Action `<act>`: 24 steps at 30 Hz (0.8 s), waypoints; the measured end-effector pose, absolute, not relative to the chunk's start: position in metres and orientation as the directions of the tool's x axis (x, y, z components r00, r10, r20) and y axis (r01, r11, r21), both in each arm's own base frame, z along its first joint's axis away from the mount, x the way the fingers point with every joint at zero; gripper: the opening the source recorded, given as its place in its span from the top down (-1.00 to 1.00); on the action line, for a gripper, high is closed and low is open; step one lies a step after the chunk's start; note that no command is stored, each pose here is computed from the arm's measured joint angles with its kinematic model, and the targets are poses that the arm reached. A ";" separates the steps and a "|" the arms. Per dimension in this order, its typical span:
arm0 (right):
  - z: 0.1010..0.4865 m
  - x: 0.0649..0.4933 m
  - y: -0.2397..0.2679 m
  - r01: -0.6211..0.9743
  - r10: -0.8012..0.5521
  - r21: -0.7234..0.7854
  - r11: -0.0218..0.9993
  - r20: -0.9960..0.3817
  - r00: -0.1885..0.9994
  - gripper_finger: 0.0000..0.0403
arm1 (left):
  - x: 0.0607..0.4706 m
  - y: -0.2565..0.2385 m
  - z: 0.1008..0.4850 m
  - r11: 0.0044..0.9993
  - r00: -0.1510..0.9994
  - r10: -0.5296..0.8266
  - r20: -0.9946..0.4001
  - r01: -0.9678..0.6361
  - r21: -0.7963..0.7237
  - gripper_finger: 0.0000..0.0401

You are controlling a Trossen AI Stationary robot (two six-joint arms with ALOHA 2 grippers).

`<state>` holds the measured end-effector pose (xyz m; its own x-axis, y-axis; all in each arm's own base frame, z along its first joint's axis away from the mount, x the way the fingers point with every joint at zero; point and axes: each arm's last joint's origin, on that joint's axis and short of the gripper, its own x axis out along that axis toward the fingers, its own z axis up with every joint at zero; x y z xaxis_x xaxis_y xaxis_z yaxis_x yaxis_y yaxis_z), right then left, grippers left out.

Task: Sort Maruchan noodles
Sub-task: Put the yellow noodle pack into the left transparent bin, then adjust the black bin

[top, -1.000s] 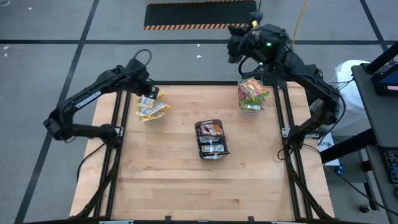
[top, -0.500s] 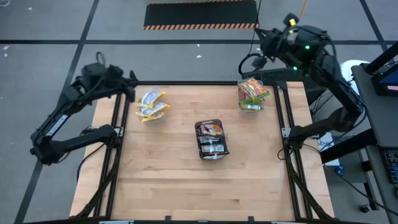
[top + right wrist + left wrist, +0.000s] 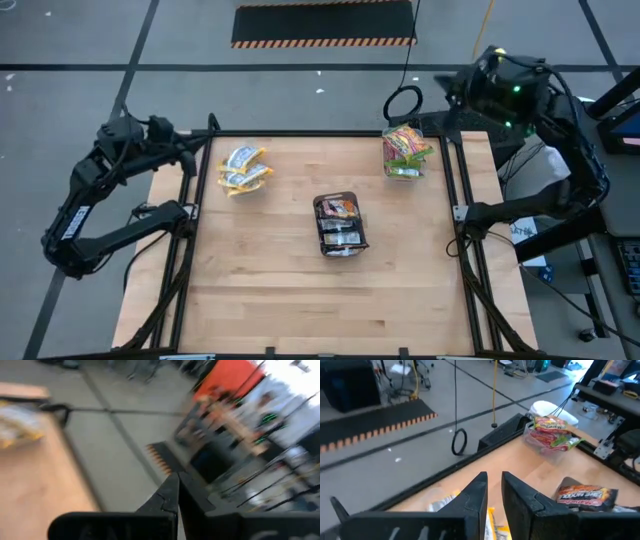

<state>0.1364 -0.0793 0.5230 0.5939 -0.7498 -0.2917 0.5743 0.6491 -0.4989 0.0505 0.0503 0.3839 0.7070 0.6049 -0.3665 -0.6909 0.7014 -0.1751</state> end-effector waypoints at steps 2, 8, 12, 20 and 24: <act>0.513 0.137 -0.078 0.531 -0.693 -0.452 0.717 -0.376 0.615 1.00 | 0.051 0.050 0.380 0.692 0.707 0.581 -0.403 -0.690 -0.212 0.70; 0.469 0.157 -0.079 0.385 -0.500 -0.318 0.866 -0.577 0.647 1.00 | 0.055 0.049 0.371 0.711 0.736 0.452 -0.503 -0.638 -0.295 0.70; 0.437 0.173 -0.078 0.312 -0.429 -0.295 0.903 -0.661 0.616 1.00 | 0.061 0.046 0.369 0.766 0.803 0.300 -0.516 -0.525 -0.371 0.70; 0.393 0.190 -0.063 0.299 -0.330 -0.187 0.936 -0.766 0.552 1.00 | 0.081 0.045 0.365 0.799 0.814 0.144 -0.562 -0.431 -0.420 0.70; 0.382 0.195 -0.054 0.330 -0.295 -0.124 0.936 -0.789 0.539 1.00 | 0.105 0.048 0.357 0.811 0.768 0.069 -0.637 -0.415 -0.412 0.70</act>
<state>0.1945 -0.0544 0.3824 0.5389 -0.2948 -0.7891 0.3302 0.9357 -0.1240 0.1053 0.0485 0.3570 0.7678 0.0691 -0.6370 -0.4147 0.8115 -0.4118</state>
